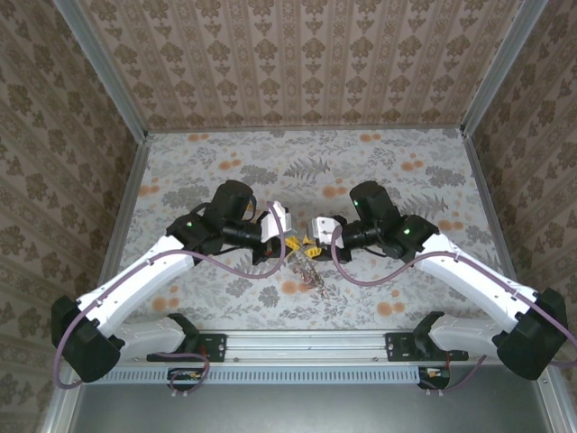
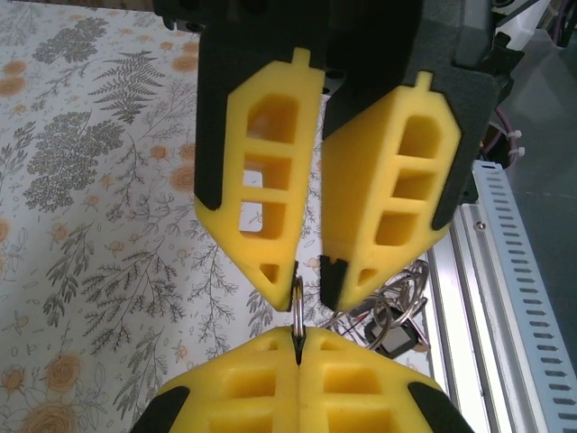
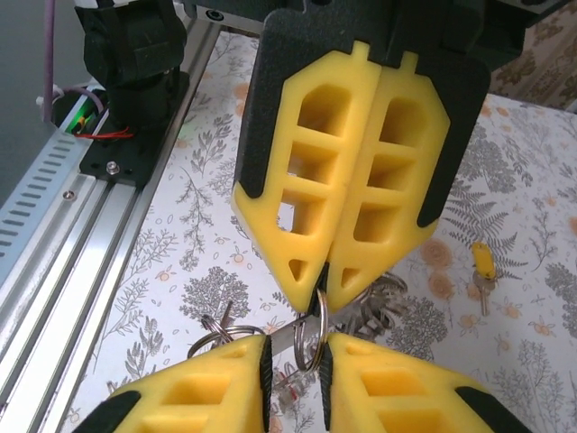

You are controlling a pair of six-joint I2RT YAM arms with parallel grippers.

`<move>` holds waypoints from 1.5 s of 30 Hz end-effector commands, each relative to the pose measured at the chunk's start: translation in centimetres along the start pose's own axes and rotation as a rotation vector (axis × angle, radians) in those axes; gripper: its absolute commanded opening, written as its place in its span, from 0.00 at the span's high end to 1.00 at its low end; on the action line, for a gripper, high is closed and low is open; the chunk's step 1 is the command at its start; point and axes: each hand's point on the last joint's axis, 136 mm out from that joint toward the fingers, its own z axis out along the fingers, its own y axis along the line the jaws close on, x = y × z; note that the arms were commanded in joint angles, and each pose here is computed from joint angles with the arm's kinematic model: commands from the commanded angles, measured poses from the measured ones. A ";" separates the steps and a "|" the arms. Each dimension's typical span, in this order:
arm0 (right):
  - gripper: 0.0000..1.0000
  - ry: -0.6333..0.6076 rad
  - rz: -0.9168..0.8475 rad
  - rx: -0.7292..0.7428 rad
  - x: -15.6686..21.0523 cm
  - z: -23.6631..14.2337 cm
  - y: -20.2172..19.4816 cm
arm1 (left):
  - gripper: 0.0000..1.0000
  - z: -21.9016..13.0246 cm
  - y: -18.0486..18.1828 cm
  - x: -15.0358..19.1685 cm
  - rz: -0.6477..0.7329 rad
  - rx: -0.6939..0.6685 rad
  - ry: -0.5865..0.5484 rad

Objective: Put the keys on the keyring

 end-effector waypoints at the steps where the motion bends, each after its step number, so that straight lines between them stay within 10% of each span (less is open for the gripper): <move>1: 0.83 0.031 -0.023 -0.002 -0.1 0.2 -0.1 | 1.00 -0.7 -0.6 -1.8 0.051 0.033 -0.041; 9: 1.00 0.024 0.002 -0.012 -0.3 0.2 0.3 | 1.00 -0.7 -0.2 -1.7 0.025 0.025 -0.026; 17: 1.00 -0.179 0.160 0.017 -1.9 0.8 0.1 | 0.58 -4.1 1.8 0.9 -0.050 -0.174 -0.039; 28: 1.00 -0.222 0.164 -0.030 -2.8 0.3 0.7 | 0.36 -2.4 -0.9 3.2 0.203 -0.038 -0.067; 38: 1.00 -0.203 0.148 -0.106 -3.1 0.2 1.6 | 0.46 -0.9 0.8 3.9 0.368 -0.111 0.028; 45: 1.00 -0.172 0.149 -0.133 -2.4 0.4 2.2 | 0.83 -0.2 0.0 4.0 0.380 -0.048 0.024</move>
